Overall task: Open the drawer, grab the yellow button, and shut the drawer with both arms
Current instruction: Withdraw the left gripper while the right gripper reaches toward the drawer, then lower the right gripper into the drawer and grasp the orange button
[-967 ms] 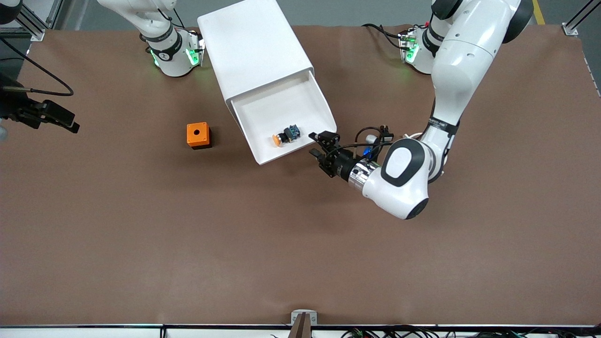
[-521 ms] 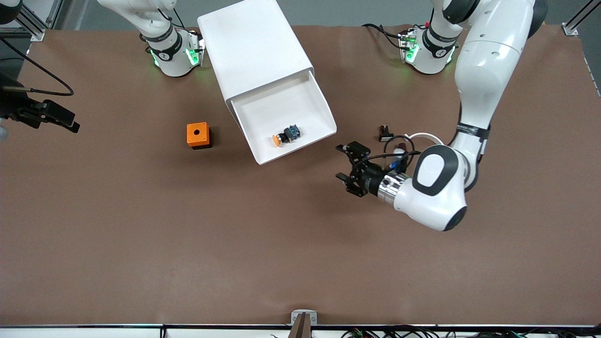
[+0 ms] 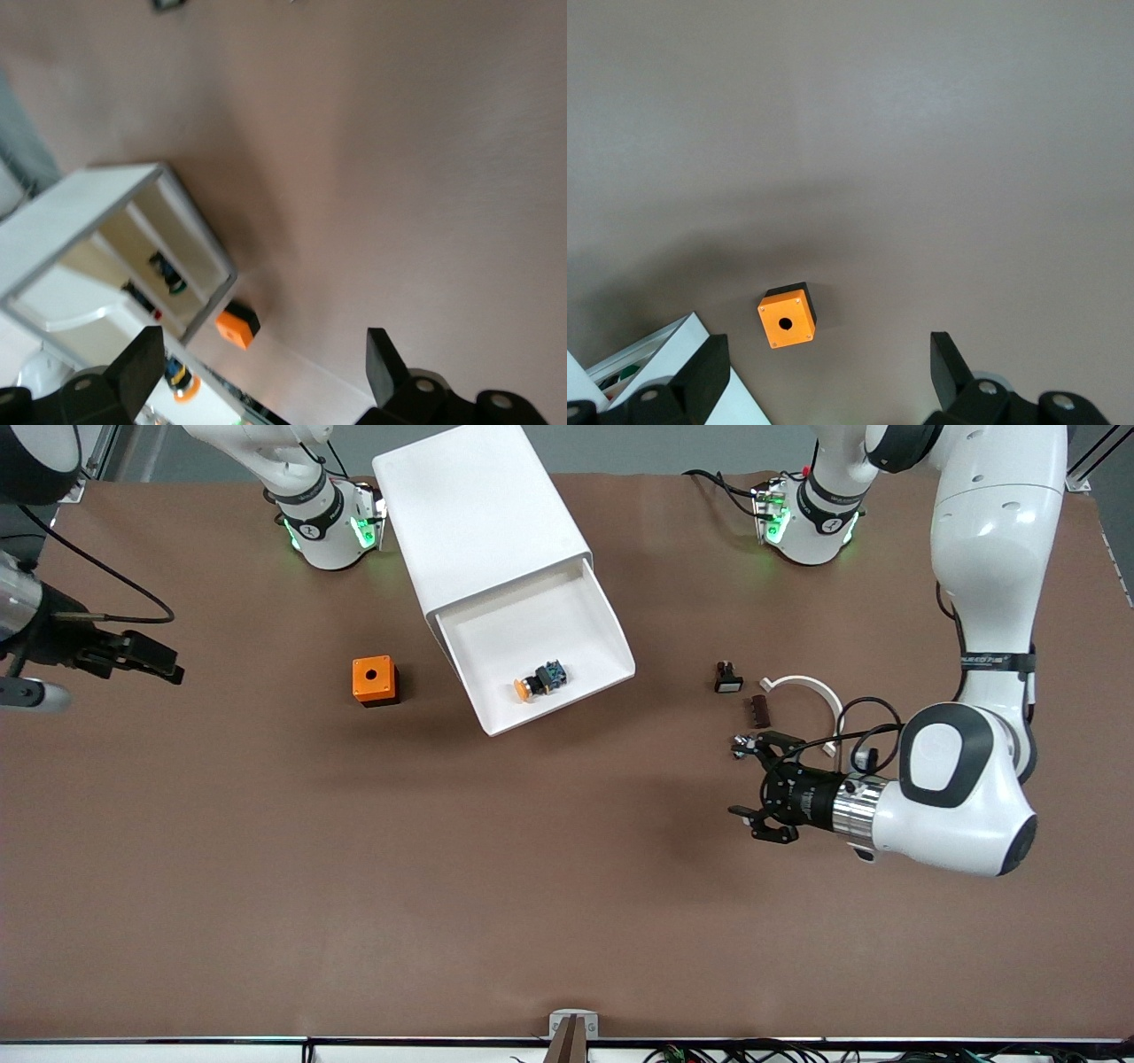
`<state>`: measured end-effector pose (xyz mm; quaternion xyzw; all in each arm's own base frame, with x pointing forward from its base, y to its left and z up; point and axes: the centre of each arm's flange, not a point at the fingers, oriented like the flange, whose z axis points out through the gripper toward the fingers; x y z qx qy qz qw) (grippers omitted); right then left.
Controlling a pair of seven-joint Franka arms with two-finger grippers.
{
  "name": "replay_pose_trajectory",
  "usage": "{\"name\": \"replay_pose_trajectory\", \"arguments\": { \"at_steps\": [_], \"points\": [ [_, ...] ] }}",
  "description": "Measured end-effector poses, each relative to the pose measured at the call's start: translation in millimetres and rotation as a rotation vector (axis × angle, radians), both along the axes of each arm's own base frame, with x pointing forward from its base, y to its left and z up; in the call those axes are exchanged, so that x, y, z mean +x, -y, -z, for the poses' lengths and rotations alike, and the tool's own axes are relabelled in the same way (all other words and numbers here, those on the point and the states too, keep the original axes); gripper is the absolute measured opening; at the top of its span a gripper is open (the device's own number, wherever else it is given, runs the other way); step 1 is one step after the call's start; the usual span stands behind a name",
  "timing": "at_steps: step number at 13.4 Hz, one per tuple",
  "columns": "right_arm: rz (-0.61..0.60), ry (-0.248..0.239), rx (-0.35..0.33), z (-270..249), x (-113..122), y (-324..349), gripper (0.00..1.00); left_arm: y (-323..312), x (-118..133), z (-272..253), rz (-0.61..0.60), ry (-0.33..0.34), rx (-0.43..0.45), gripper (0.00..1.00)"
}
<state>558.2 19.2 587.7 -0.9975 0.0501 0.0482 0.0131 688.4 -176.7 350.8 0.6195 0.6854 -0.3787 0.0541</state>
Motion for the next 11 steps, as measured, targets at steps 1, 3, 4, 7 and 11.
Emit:
{"name": "replay_pose_trajectory", "arguments": {
  "at_steps": [1, 3, 4, 7, 11],
  "points": [
    [0.010, -0.009, 0.011, 4.6, 1.5, -12.4, 1.00, -8.0, -0.1, -2.2, 0.068, 0.056, 0.036, 1.00],
    [0.071, -0.026, 0.026, 11.6, 2.8, -40.6, 1.00, -8.3, -0.4, -10.8, 0.163, 0.146, 0.116, 1.00],
    [0.113, -0.034, 0.024, 14.6, 2.4, -58.1, 1.00, -1.9, 1.2, -17.7, 0.182, 0.194, 0.141, 1.00],
    [0.260, -0.043, 0.008, 22.4, -3.4, -122.4, 1.00, 0.9, 3.7, -33.9, 0.287, 0.317, 0.208, 1.00],
    [0.462, -0.050, 0.004, 44.5, -10.1, -199.5, 0.98, -10.2, 3.0, -53.3, 0.462, 0.420, 0.259, 1.00]
  ]
}}
